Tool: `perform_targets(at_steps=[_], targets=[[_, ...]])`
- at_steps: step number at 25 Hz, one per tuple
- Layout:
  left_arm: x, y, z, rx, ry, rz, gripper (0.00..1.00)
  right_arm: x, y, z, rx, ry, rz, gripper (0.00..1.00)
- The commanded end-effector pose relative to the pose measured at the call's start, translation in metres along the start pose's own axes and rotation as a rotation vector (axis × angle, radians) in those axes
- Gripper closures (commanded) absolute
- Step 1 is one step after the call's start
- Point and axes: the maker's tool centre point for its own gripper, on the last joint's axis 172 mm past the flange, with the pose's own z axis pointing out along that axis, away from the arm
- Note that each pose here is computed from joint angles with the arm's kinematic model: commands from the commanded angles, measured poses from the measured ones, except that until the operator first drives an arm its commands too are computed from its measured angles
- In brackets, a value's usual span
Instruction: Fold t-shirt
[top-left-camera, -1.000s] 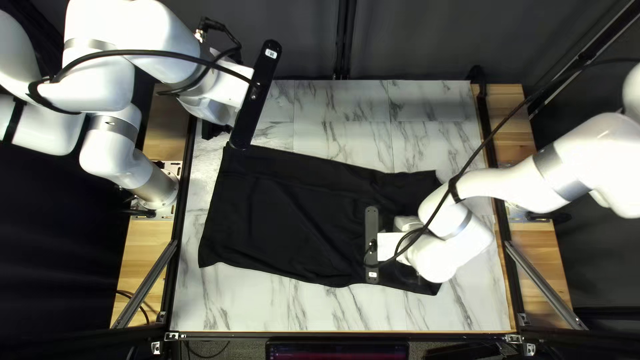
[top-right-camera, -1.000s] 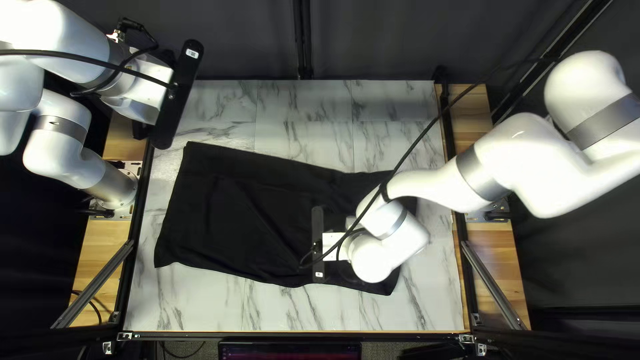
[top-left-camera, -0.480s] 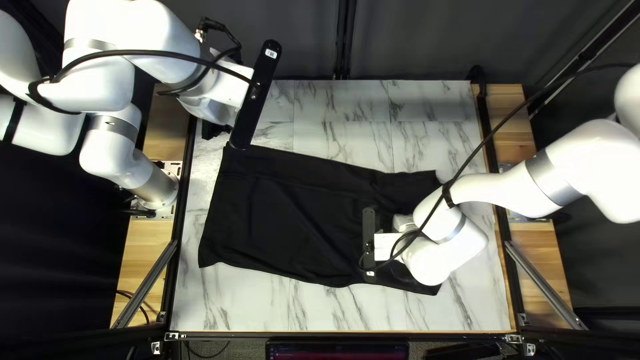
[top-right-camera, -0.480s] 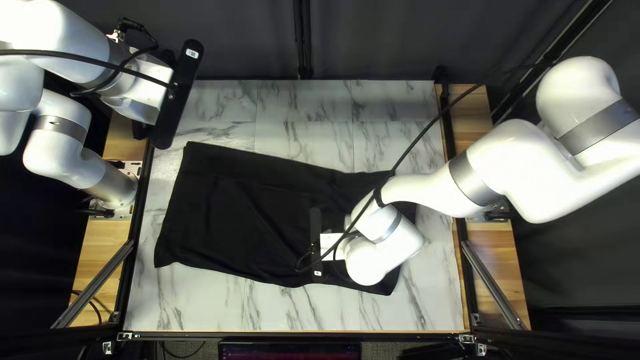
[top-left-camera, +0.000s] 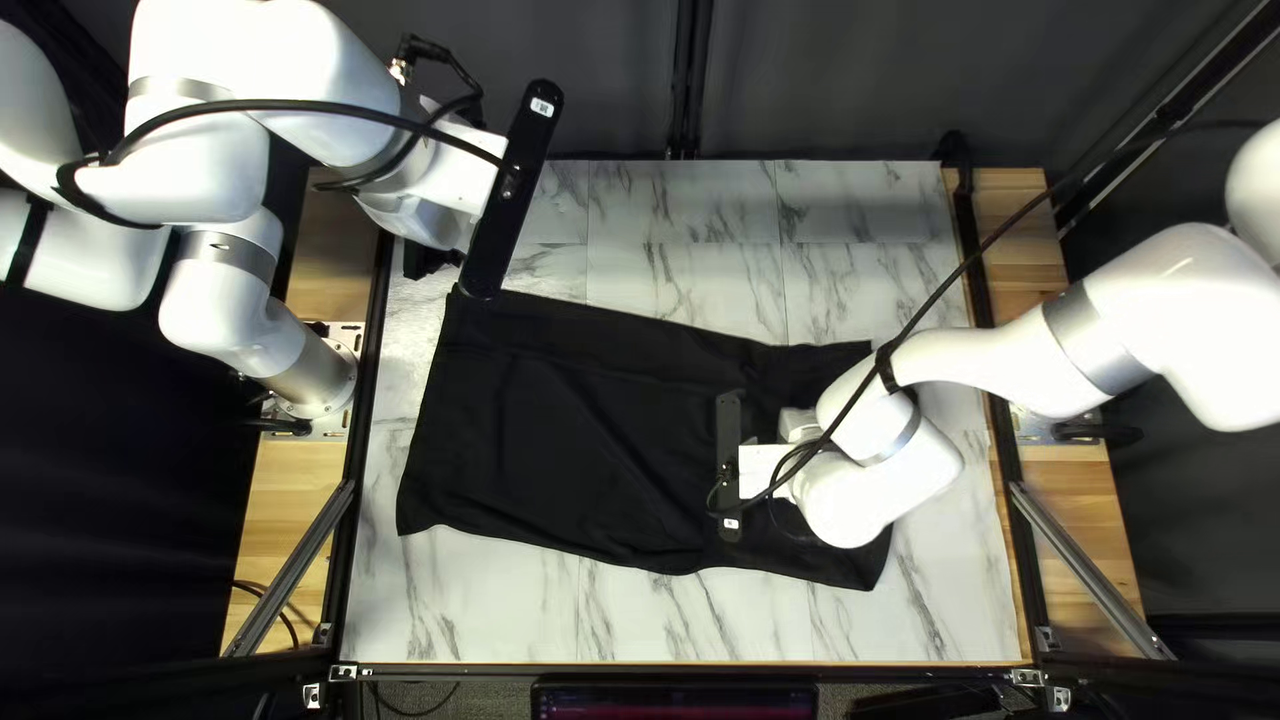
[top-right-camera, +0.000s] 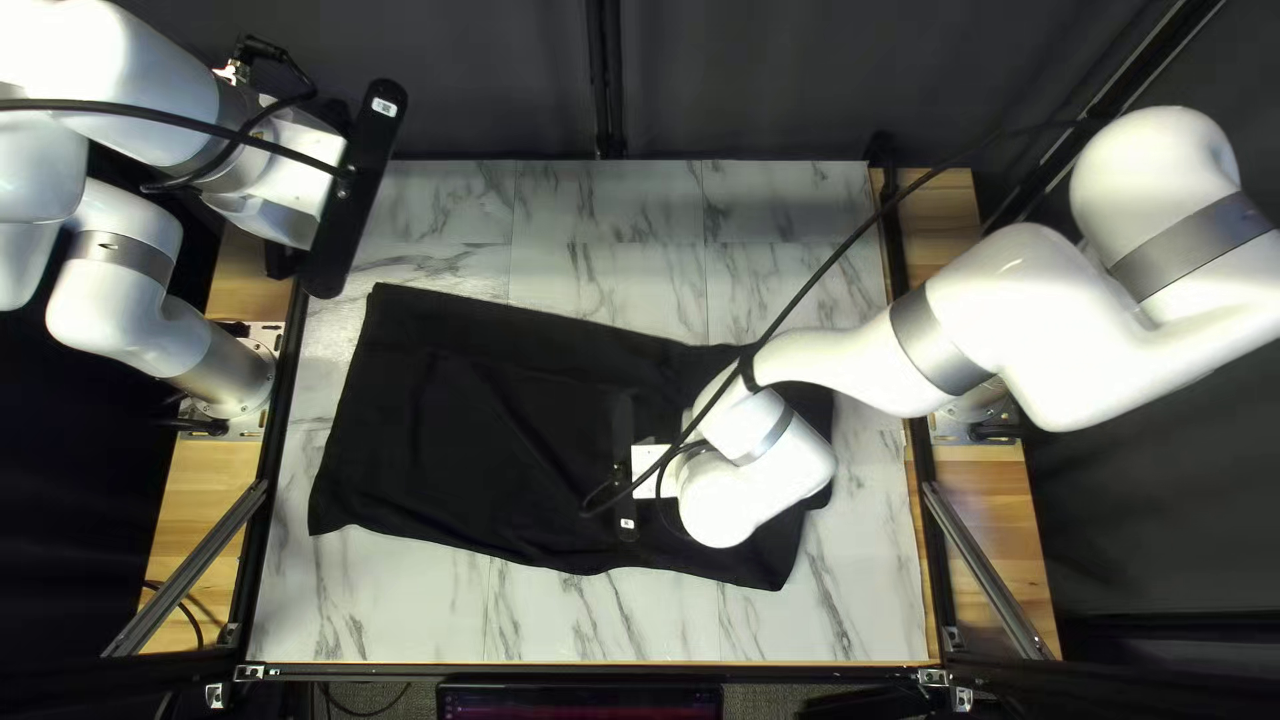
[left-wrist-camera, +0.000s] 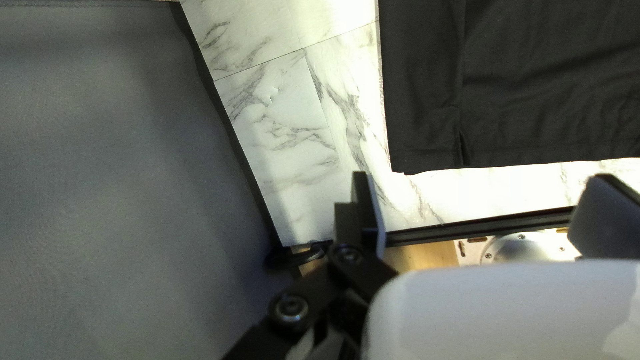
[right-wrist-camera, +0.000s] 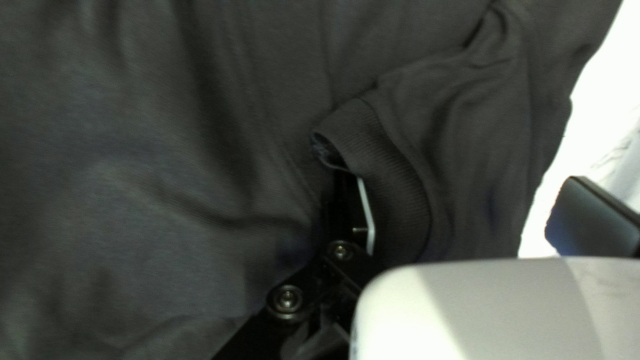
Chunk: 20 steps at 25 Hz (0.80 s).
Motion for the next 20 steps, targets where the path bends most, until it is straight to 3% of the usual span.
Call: perform_targets(at_steps=[1,8,20], targets=[[0.0,0.0,0.0,0.0,0.0,0.0,0.0,-0.004,0.006,-0.004,-0.009,0.008,-0.005,0.0],[0.0,0.0,0.0,0.0,0.0,0.0,0.0,0.0,-0.027,0.002,0.001,0.008,-0.03,0.0],[0.0,0.0,0.0,0.0,0.0,0.0,0.0,0.005,-0.025,0.01,0.013,0.004,-0.043,0.0]])
